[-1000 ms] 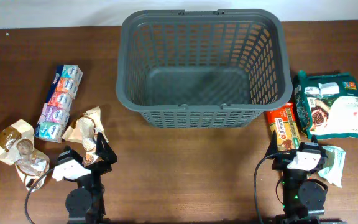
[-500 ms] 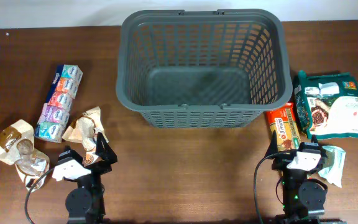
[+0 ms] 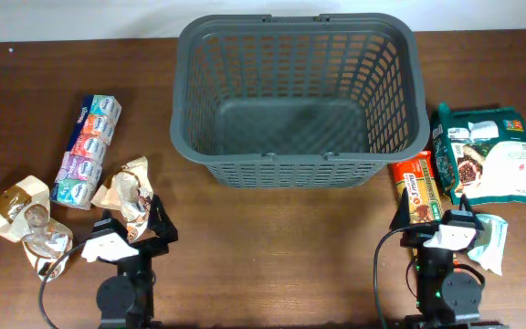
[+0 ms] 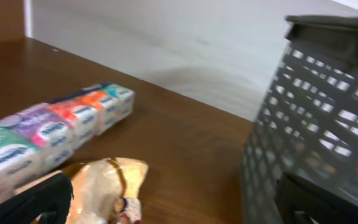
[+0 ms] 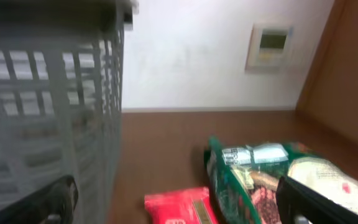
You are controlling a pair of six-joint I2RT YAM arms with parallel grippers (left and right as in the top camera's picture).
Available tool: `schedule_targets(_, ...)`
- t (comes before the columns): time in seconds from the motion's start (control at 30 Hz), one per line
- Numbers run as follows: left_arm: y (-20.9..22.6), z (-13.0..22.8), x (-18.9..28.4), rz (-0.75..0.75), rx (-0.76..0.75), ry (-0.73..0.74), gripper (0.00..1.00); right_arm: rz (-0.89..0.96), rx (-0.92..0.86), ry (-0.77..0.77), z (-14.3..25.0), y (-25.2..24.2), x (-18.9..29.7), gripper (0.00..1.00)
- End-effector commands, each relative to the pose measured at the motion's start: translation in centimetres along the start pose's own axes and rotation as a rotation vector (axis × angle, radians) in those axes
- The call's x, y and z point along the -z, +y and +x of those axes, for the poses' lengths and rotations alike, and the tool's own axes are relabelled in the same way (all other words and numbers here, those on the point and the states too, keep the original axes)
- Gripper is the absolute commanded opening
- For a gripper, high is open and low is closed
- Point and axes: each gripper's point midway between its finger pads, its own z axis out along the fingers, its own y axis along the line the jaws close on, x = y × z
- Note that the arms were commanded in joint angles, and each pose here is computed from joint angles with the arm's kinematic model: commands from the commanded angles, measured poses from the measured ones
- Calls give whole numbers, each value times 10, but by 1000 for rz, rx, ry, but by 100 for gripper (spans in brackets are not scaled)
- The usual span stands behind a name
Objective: Pack container
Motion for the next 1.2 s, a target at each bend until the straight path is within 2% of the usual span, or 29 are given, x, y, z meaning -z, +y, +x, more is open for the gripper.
schedule_targets(0.0,-19,-10,3,93,-40,4,99,-22,-24,-93,-28,3,3,99)
schedule_targets(0.2,-52,-46,12,198,-149,61,99,-87,-42,-223,-89,9,17,99)
schedule_targets(0.33,-75,-92,10,232,-197,65,99,-92,-53,-294,-136,5,32,99)
schedule_targets(0.43,-94,-131,6,259,-224,72,99,-91,-53,-297,-166,1,43,99)
schedule_targets(0.57,-118,-161,0,315,-230,132,99,-123,-44,-268,-197,2,57,99)
schedule_targets(0.77,-134,-197,1,316,-291,238,99,-104,-23,-113,-235,-8,74,99)
schedule_targets(1.03,-153,-252,-1,313,-380,283,99,-110,-43,86,-298,-8,59,99)
schedule_targets(1.17,-141,-260,-15,215,-415,347,99,-36,-9,235,-309,-19,43,99)
